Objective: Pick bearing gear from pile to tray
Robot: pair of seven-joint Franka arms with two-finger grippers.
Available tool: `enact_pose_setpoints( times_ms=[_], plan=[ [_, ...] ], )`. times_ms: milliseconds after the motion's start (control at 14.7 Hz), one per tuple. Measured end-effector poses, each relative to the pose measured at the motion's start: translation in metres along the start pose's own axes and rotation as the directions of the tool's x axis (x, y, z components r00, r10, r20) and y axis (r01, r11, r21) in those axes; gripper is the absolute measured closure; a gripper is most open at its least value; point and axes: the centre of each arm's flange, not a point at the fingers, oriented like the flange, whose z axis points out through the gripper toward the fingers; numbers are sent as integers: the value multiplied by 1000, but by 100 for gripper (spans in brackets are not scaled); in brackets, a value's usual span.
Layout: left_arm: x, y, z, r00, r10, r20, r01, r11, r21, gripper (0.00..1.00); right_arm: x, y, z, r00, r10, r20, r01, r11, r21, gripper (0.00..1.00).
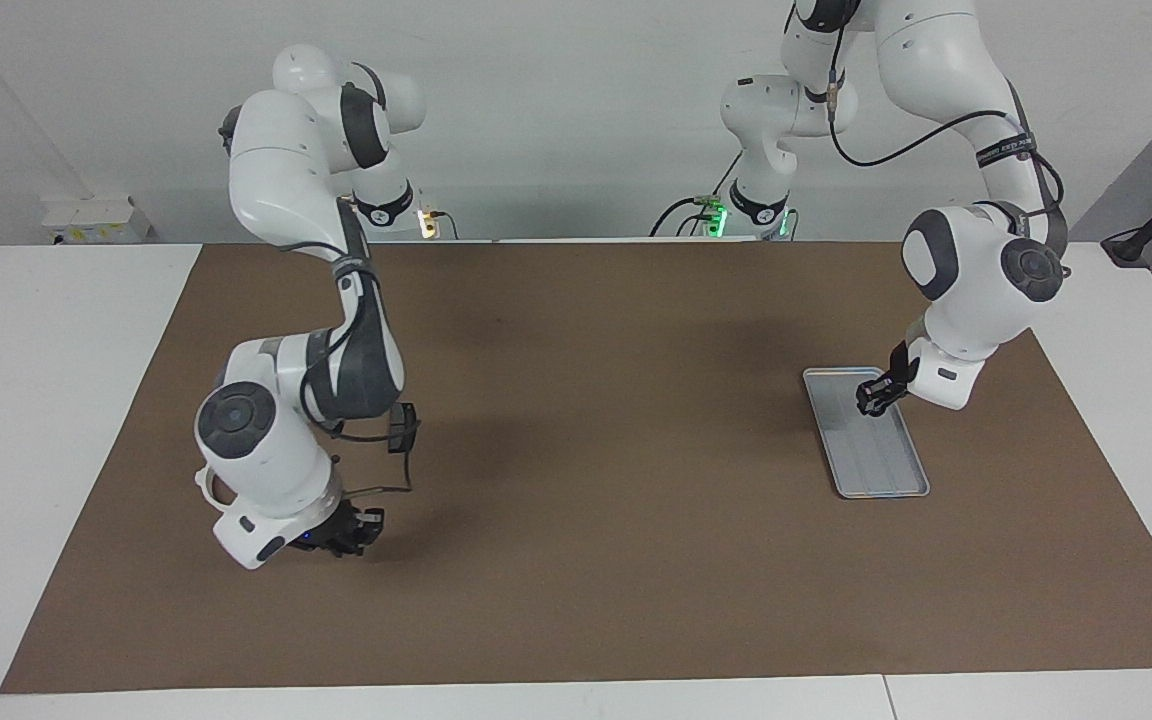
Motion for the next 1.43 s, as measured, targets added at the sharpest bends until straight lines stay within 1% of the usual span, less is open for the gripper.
enact_pose_setpoints(
  times_ms=[136,273,545,818,1091,1295,1432],
  plan=[
    [-7,-5,18,1000,3,-21,-3,1000,-3,64,-15,-62,-17,997,81,-2,-81,997,2,76],
    [-15,-11,30,1000,-3,-18,3,1000,-3,64,-31,-115,-25,988,153,-8,-153,988,7,76],
    [-27,-19,39,1000,-13,-10,13,1000,-4,64,-62,-199,-26,958,288,-10,-288,957,16,76],
    [-33,-16,46,1000,-9,-16,9,1000,-5,64,-98,-273,-21,930,368,-19,-367,930,30,76],
    [-39,-17,59,1000,-9,-22,9,1000,-5,64,-128,-328,5,909,417,-16,-416,909,31,76],
    [-40,-17,61,1000,-10,-24,10,1000,-6,64,-147,-361,40,897,438,-52,-438,899,12,76],
    [-41,-17,63,1000,-14,-28,14,1000,-6,64,-152,-369,58,896,441,-57,-442,897,6,76]
  ],
)
